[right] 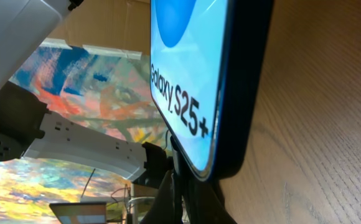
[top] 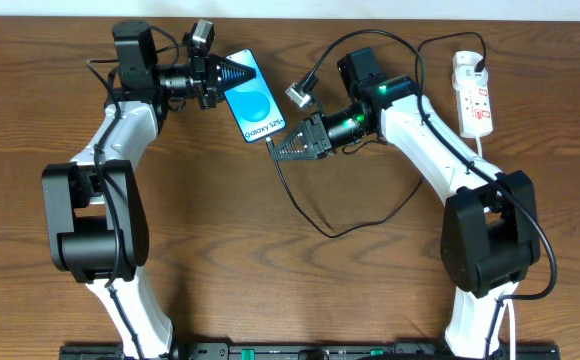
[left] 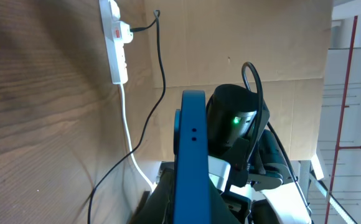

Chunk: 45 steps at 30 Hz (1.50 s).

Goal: Plug charger to phone and switch on socket
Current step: 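Push the plug up into the phone's port with the right gripper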

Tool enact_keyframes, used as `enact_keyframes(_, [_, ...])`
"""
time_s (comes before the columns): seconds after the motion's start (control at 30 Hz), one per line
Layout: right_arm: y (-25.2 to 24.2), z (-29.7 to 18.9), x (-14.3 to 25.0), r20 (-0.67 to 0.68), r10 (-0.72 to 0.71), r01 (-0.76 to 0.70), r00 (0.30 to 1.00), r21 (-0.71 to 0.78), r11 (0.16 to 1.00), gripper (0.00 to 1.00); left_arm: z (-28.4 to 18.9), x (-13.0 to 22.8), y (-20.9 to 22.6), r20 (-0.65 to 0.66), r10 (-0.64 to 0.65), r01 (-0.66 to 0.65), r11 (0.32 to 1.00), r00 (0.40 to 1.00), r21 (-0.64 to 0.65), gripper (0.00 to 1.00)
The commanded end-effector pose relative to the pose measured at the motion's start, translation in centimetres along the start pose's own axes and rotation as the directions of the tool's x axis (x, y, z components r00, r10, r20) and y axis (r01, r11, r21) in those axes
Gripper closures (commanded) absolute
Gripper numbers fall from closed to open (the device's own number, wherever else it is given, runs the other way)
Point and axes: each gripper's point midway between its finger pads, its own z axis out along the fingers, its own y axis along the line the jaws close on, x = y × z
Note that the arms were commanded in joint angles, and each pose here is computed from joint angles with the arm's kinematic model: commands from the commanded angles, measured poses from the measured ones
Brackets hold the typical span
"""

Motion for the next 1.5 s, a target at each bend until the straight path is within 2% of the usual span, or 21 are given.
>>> enact_keyframes(0.0, [-0.1, 0.1, -0.1, 0.000, 0.031, -0.031, 1.000, -0.021, 0.999, 0.99, -0.1, 0.0, -1.7, -0.024, 0.057, -0.057, 0.998, 0.998, 0.020, 0.93])
enact_keyframes(1.47, [-0.3, -1.2, -3.3, 0.090, 0.039, -0.038, 0.995, -0.012, 0.999, 0.99, -0.1, 0.1, -1.8, -0.028, 0.053, -0.052, 0.998, 0.998, 0.022, 0.93])
